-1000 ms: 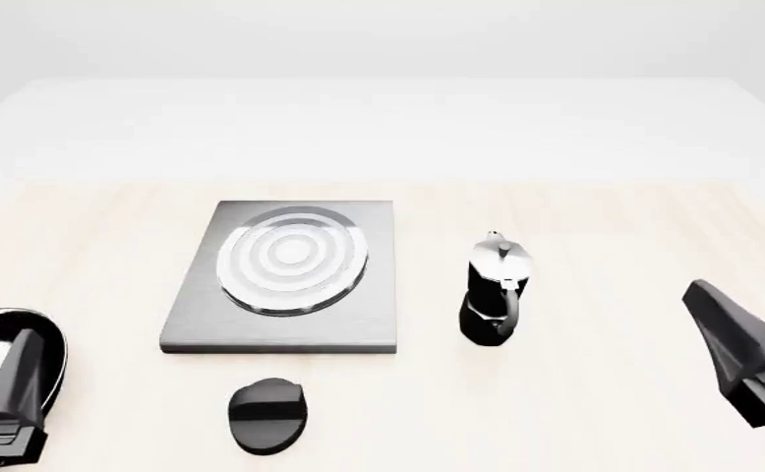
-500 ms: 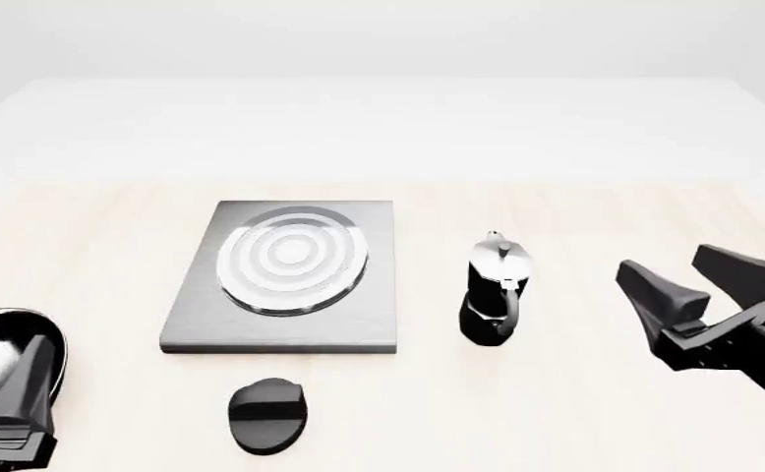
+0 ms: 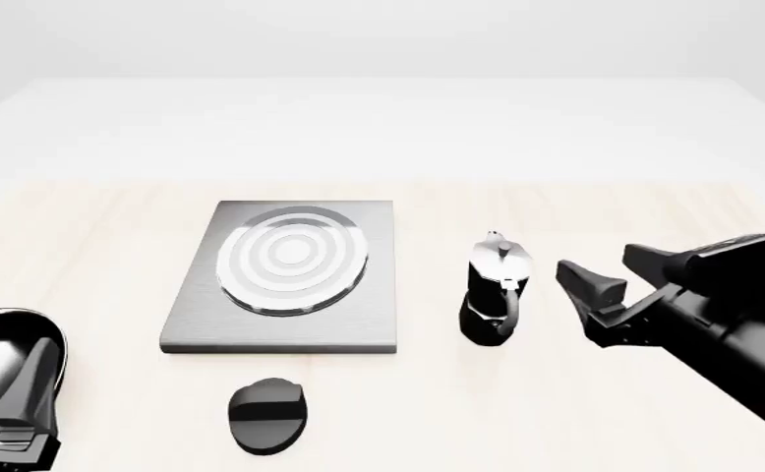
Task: Turn on the stove and put the moka pot on it.
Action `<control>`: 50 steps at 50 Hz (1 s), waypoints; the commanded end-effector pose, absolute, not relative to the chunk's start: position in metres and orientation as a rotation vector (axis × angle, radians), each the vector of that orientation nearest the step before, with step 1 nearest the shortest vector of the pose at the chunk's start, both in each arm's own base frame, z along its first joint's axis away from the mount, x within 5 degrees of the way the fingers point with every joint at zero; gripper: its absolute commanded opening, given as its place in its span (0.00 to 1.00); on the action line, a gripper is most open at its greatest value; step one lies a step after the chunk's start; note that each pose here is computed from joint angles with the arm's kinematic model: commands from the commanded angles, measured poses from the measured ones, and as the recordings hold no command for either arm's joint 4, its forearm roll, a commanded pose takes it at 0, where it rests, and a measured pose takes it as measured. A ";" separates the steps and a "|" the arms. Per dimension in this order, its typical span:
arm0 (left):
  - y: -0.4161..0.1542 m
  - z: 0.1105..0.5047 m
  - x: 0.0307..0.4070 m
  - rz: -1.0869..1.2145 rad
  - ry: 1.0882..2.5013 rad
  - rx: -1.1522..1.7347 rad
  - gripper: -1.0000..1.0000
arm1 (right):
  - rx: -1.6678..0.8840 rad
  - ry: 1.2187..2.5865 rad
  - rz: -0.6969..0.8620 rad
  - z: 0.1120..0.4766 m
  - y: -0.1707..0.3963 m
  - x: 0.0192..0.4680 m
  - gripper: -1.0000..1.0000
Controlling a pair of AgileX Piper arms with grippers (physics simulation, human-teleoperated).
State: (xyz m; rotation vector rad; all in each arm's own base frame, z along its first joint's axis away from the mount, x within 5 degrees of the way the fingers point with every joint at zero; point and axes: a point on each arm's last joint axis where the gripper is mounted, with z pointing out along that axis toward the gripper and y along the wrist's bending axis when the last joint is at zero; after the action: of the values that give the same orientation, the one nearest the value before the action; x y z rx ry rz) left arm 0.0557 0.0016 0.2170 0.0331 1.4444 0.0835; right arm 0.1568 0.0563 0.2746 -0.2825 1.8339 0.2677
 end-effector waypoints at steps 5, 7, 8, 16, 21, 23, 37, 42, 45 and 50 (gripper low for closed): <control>0.001 0.217 0.056 0.074 1.449 0.035 1.00 | -0.300 1.871 0.302 0.256 0.070 0.176 1.00; 0.001 0.216 0.056 0.072 1.449 0.035 1.00 | -0.298 1.875 0.303 0.253 0.071 0.178 1.00; 0.001 0.216 0.056 0.072 1.452 0.037 1.00 | -0.296 1.880 0.307 0.251 0.072 0.180 1.00; 0.001 0.216 0.056 0.068 1.454 0.040 1.00 | -0.293 1.900 0.311 0.239 0.076 0.188 1.00; 0.001 0.216 0.056 0.062 1.458 0.038 1.00 | -0.285 1.918 0.312 0.231 0.077 0.194 1.00; 0.001 0.215 0.056 0.052 1.460 0.032 1.00 | -0.284 1.924 0.310 0.228 0.078 0.196 1.00; 0.000 0.216 0.056 0.057 1.458 0.038 1.00 | -0.277 1.960 0.318 0.209 0.083 0.207 1.00; 0.001 0.215 0.056 0.057 1.459 0.038 1.00 | -0.274 1.971 0.324 0.203 0.085 0.209 1.00; 0.000 0.215 0.056 0.057 1.459 0.039 1.00 | -0.274 1.976 0.327 0.202 0.087 0.210 1.00; 0.000 0.215 0.056 0.055 1.460 0.040 1.00 | -0.276 1.980 0.327 0.199 0.088 0.214 1.00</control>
State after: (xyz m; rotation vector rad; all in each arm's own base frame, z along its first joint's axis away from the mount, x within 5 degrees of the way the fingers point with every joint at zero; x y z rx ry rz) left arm 0.0559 0.0005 0.2155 0.0382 1.4587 0.0562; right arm 0.2079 0.0848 0.2075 -0.2773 1.9640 0.3218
